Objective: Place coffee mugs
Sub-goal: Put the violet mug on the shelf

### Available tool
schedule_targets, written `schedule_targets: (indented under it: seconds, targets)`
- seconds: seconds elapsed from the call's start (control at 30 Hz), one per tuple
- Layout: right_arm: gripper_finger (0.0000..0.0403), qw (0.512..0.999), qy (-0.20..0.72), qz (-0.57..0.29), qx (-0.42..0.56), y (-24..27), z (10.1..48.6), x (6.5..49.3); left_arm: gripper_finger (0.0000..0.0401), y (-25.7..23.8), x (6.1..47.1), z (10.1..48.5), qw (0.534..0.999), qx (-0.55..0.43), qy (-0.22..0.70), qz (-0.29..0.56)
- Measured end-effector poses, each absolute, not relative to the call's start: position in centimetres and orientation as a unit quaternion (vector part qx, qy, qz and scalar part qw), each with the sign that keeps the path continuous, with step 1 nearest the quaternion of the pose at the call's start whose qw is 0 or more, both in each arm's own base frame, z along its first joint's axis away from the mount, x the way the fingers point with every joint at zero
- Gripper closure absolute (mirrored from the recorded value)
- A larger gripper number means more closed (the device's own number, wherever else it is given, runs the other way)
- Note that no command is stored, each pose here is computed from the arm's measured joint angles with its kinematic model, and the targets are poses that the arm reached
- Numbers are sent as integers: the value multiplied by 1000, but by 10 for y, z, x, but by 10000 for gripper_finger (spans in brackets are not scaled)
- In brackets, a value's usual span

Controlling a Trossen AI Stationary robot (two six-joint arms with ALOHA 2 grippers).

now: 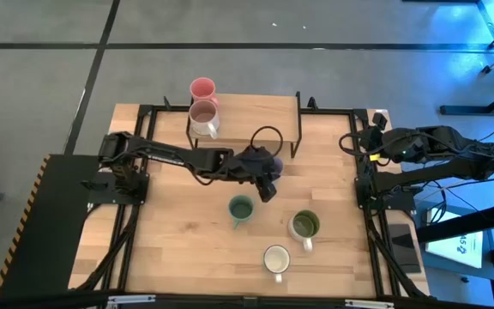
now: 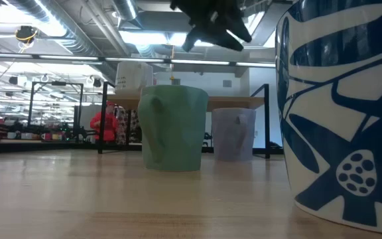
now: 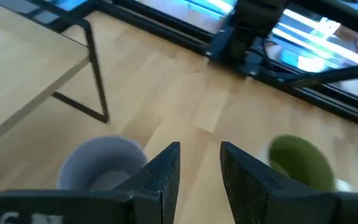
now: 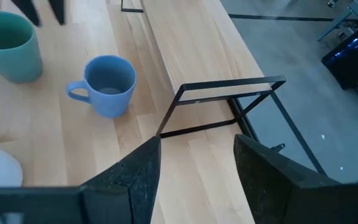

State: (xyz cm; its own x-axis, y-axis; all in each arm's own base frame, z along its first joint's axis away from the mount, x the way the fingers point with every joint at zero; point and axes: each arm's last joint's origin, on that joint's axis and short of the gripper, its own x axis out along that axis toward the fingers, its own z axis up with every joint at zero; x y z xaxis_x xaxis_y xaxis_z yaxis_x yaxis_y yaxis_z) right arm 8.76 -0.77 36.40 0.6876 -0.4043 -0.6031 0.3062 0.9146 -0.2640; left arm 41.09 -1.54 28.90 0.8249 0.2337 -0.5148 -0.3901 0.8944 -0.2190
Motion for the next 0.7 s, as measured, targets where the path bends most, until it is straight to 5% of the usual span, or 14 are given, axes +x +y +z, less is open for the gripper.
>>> schedule_targets:
  seconds: [0.3, 0.47, 0.7]
  targets:
    - [210, 916, 344, -195, -70, -8, 364, 88, 293, -2, 409, 272, 917, -130, 287, 244]
    - [210, 915, 351, -195, -44, -7, 362, 94, 293, 7, 399, 259, 873, -210, 344, 273]
    - [210, 896, 429, -78, -88, 1, 337, 145, 293, -3, 380, 285, 870, -261, 367, 201]
